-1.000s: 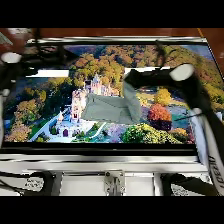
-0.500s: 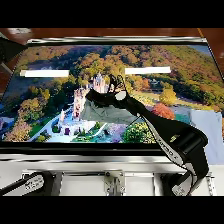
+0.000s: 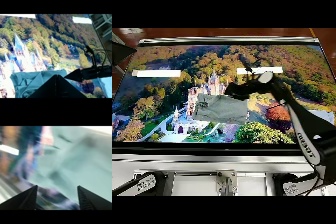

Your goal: Fold the shirts.

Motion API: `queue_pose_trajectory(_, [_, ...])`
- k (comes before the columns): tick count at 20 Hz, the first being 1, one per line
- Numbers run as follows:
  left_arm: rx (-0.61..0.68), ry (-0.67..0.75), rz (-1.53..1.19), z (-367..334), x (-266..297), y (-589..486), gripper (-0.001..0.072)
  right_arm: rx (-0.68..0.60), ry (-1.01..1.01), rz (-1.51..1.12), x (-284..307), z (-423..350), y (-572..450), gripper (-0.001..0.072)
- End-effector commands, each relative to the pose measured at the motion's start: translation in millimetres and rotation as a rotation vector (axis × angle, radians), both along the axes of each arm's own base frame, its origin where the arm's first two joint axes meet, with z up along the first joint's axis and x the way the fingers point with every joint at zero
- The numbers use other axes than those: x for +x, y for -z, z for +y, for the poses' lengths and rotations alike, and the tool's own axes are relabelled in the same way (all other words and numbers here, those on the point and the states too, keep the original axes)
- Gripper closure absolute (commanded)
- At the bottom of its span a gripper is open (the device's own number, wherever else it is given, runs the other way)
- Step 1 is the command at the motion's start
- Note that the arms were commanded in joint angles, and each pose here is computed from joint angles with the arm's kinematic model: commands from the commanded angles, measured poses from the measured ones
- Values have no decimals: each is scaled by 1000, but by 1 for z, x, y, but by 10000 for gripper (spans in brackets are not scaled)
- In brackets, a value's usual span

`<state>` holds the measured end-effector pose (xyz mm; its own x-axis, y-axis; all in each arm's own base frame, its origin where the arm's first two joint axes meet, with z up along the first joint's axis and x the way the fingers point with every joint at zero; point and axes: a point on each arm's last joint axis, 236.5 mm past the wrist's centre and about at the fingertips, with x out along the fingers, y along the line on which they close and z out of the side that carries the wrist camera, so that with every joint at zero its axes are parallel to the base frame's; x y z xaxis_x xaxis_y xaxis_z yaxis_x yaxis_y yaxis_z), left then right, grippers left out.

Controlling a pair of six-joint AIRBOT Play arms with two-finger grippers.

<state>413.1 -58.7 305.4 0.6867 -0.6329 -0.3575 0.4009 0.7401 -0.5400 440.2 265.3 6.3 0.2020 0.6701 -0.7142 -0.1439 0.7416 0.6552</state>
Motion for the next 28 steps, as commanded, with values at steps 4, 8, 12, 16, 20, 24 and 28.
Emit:
queue_pose_trajectory(4, [4, -5, -6, 1, 1, -1, 668, -254, 114, 377, -60, -185, 67, 43])
queue_pose_trajectory(8, [4, 1, -5, -1, 0, 0, 668, -89, 180, 391, -46, -145, 104, 44])
queue_pose_trajectory(12, [9, 27, 2, -12, 1, 3, 668, 117, 211, 336, -15, -87, 112, 44])
queue_pose_trajectory(16, [18, 76, 10, -29, 2, 10, 668, 145, 212, 334, -13, -69, 115, 211])
queue_pose_trajectory(20, [16, 105, 23, -40, 6, 17, 668, 163, 154, 302, -15, -64, 105, 650])
queue_pose_trajectory(24, [15, 106, 23, -40, 6, 18, 668, 179, -17, 85, 5, -98, 9, 651])
queue_pose_trajectory(28, [3, 57, -17, -35, 17, 9, 668, -89, 212, -25, 20, -229, -91, 651])
